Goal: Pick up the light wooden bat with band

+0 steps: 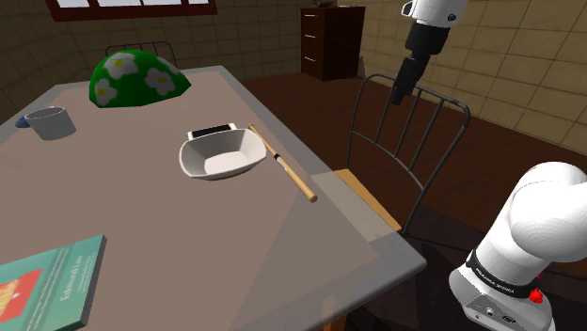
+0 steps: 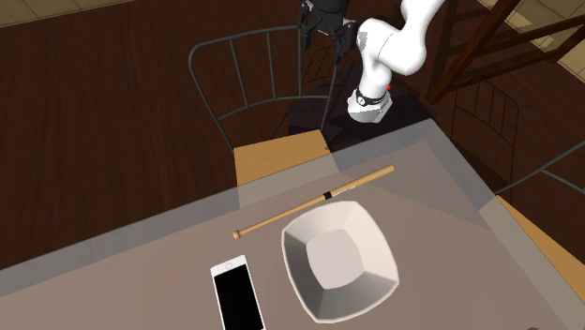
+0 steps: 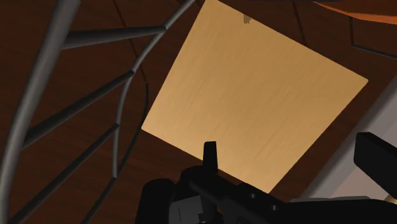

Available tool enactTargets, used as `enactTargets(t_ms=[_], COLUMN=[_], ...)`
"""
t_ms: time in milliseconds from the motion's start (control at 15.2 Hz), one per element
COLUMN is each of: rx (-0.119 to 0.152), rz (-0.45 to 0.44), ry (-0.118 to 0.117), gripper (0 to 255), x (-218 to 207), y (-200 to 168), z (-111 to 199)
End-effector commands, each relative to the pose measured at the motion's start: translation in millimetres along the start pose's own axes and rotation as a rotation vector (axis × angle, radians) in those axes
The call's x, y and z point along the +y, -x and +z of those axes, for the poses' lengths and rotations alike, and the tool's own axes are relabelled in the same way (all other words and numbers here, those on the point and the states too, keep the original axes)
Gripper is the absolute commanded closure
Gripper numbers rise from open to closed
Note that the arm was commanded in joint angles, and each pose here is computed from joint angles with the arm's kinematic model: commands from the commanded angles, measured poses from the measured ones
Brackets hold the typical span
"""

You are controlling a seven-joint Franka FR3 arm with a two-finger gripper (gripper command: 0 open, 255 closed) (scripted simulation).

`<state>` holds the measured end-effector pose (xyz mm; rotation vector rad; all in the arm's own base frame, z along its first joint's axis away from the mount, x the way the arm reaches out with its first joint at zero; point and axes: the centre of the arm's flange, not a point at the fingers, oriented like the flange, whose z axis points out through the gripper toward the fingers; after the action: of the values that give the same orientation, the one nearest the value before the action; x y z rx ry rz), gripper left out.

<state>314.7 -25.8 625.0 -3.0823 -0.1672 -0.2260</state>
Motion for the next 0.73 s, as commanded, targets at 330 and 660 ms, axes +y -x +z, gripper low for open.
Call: enactTargets(t_ms=[330, 660], rx=[-0.024, -0.048], rz=[0.09, 0.18], ry=[-0.002, -0.005], gripper=[0, 0], x=[-53, -102], y=[-32, -68], z=[27, 54])
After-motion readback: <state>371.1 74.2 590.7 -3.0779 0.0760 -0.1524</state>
